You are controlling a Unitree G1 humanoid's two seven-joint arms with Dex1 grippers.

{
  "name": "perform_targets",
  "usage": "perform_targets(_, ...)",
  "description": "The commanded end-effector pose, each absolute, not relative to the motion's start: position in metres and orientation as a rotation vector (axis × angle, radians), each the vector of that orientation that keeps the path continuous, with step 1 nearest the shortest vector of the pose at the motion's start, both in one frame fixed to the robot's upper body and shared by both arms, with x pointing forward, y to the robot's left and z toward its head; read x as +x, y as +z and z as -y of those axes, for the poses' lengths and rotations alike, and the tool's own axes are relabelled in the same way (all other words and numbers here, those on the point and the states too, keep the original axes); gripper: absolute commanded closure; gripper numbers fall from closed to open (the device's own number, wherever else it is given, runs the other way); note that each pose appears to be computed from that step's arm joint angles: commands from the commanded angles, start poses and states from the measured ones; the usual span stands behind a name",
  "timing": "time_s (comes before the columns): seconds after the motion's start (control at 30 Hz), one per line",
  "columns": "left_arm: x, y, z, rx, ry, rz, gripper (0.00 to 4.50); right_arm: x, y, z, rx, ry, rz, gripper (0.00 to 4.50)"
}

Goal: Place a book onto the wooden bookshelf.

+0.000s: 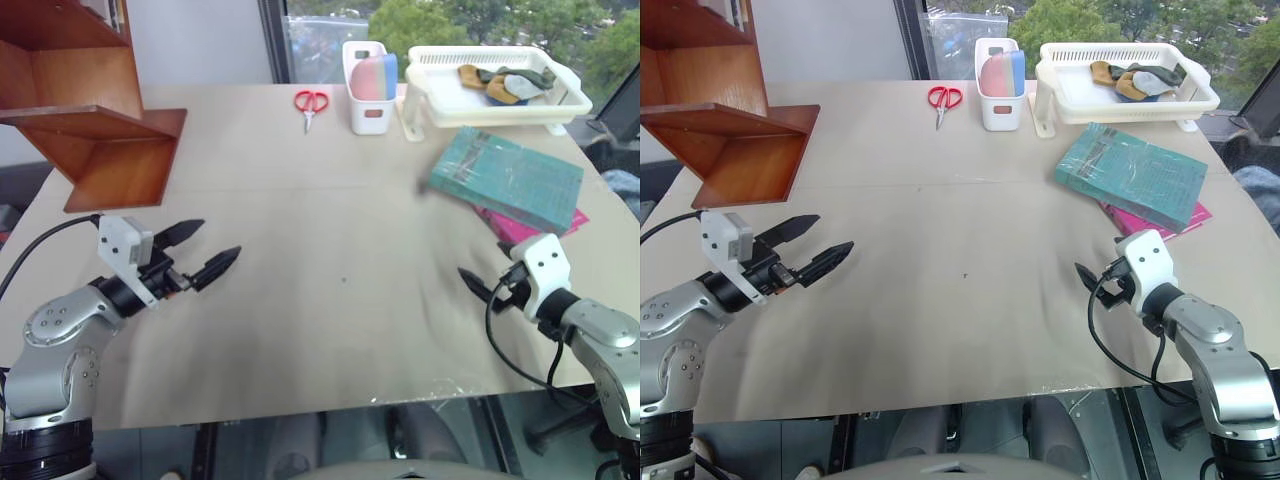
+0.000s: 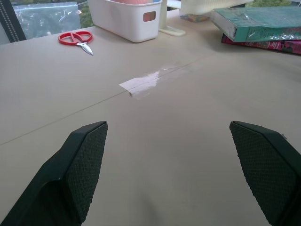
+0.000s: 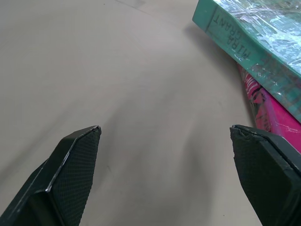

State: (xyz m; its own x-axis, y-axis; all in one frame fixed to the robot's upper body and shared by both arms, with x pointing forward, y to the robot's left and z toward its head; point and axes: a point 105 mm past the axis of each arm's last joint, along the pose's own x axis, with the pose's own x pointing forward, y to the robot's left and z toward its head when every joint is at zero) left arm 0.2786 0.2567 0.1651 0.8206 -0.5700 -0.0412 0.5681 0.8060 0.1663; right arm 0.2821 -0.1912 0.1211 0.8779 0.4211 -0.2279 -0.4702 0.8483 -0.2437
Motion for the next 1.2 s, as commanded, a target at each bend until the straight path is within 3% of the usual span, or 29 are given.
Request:
perform_targets(0.03, 0.279, 0.179, -0.251, 0.19, -0.638, 0.054, 0.03, 0.28, 0.14, 0.192, -0.323, 0.478, -0.106, 0.0)
perform_targets(0.13, 0.28, 0.185, -0.233, 0.182, -0.702, 0.078, 0.03, 0.28, 0.145, 0.19, -0.308, 0.488, -0.079, 0.0)
perform_targets(0.23, 0.276, 0.189, -0.215, 0.163, -0.784, 0.092, 0.0, 0.283, 0.147, 0.189, -0.263, 0.5, -0.074, 0.83)
perform_targets(0.47, 0.259, 0.204, -0.177, 0.091, -0.991, 0.129, 0.0, 0.296, 0.152, 0.198, -0.272, 0.418, -0.068, 4.24)
perform_targets(0.5, 0.255, 0.206, -0.172, 0.086, -1.031, 0.132, 0.0, 0.298, 0.151, 0.2, -0.269, 0.405, -0.08, 4.48)
perform_targets(0.8, 0.251, 0.233, -0.14, 0.121, -1.183, 0.24, 0.0, 0.344, 0.177, 0.259, -0.361, 0.213, -0.167, 4.48)
perform_targets(1.0, 0.258, 0.234, -0.134, 0.128, -1.193, 0.253, 0.0, 0.384, 0.182, 0.301, -0.432, 0.031, -0.197, 4.48)
perform_targets(1.2, 0.26, 0.234, -0.131, 0.138, -1.181, 0.262, 0.0, 0.415, 0.187, 0.315, -0.426, -0.027, -0.212, 4.48)
